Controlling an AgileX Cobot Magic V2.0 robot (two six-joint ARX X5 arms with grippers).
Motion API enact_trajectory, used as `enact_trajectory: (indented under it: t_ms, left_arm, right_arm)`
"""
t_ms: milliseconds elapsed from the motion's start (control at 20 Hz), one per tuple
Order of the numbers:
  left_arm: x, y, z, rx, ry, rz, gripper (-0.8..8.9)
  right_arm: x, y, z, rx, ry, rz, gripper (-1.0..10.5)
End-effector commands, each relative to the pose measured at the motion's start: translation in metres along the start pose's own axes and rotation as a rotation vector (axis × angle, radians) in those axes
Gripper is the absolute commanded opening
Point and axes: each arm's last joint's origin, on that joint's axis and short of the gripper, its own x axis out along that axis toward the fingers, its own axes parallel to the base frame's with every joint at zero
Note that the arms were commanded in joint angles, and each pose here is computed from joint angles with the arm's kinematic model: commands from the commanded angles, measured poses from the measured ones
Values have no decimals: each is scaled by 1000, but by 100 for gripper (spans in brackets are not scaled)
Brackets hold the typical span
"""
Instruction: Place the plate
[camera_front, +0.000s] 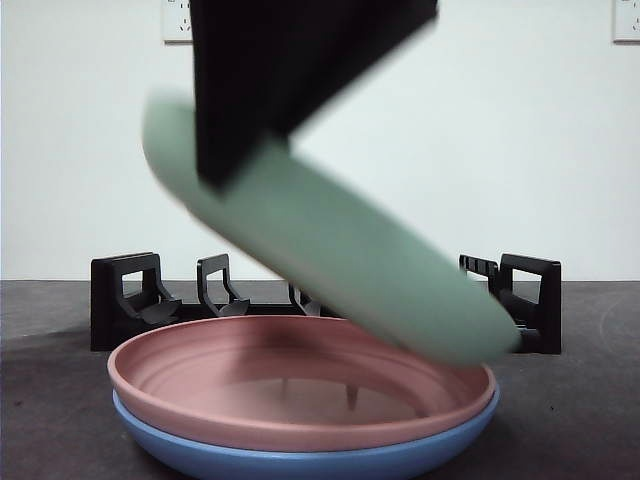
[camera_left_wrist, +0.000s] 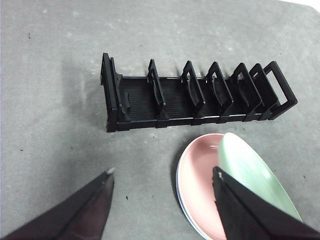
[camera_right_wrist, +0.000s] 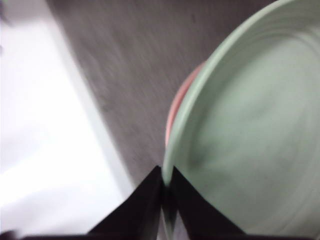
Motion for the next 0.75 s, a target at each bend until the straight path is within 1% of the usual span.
enact_trajectory:
  t_ms: [50,400,600,750]
  left_arm:
    - [-3,-2,4,5,-21,-7,312]
    - [-3,-2,4,5,-21,-7,312]
    - [-3,-2,4,5,-21,-7,312]
    - [-3,-2,4,5,-21,-7,312]
  right_arm:
    - [14,7,3,-60,29,-9,8]
    - [40,11,-1,-172,112,-30,8]
    - [47,13,-1,-188,123,-28,8]
    - [50,14,-1,-191,128,-10,8]
